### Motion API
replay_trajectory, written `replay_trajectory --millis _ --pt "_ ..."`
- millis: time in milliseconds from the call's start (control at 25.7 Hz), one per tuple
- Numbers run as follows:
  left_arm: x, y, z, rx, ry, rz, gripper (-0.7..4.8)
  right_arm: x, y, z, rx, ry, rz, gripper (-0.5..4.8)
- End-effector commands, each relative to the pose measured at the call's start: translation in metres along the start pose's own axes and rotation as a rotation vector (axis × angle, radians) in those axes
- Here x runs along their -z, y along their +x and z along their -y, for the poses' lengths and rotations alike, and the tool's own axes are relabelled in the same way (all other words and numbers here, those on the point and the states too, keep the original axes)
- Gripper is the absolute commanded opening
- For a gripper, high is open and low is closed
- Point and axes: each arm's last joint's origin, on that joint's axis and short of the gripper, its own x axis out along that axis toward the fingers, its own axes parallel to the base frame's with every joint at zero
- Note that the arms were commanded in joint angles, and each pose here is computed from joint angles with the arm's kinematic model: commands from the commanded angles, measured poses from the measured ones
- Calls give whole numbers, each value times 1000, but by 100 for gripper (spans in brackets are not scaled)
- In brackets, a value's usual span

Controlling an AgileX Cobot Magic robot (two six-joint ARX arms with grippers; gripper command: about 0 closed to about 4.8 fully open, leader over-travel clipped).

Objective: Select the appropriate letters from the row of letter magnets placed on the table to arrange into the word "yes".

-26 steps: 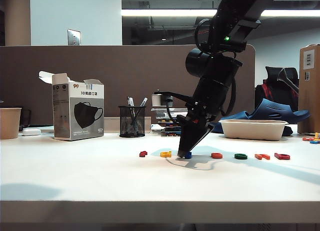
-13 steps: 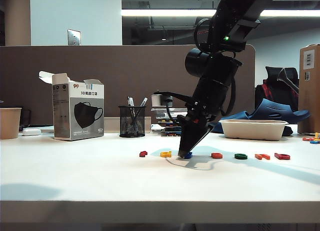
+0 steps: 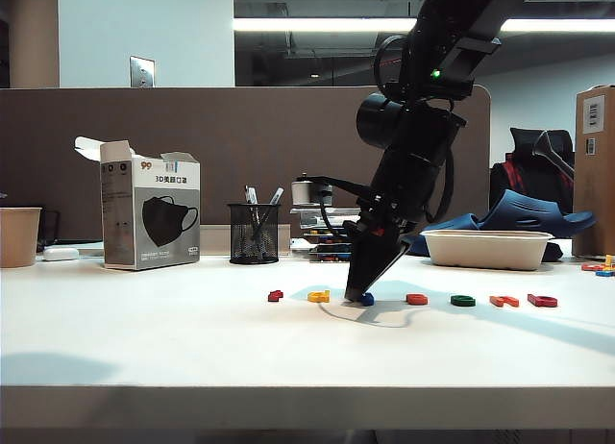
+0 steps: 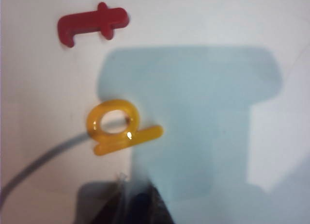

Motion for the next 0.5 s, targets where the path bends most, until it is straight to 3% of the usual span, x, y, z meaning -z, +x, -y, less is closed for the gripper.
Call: replay_trajectory --millis 39,311,388,505 --pt "-2 -2 1 12 -8 13 -6 9 10 -3 -27 24 -76 84" --pt "-2 -2 1 12 -8 14 -6 8 10 -2 -19 22 -68 37" --pt "-2 -2 1 12 -9 13 -6 8 10 -2 -12 18 -60 -1" --pt "-2 -2 1 12 -8 14 -6 7 10 -1 -9 17 -56 -1"
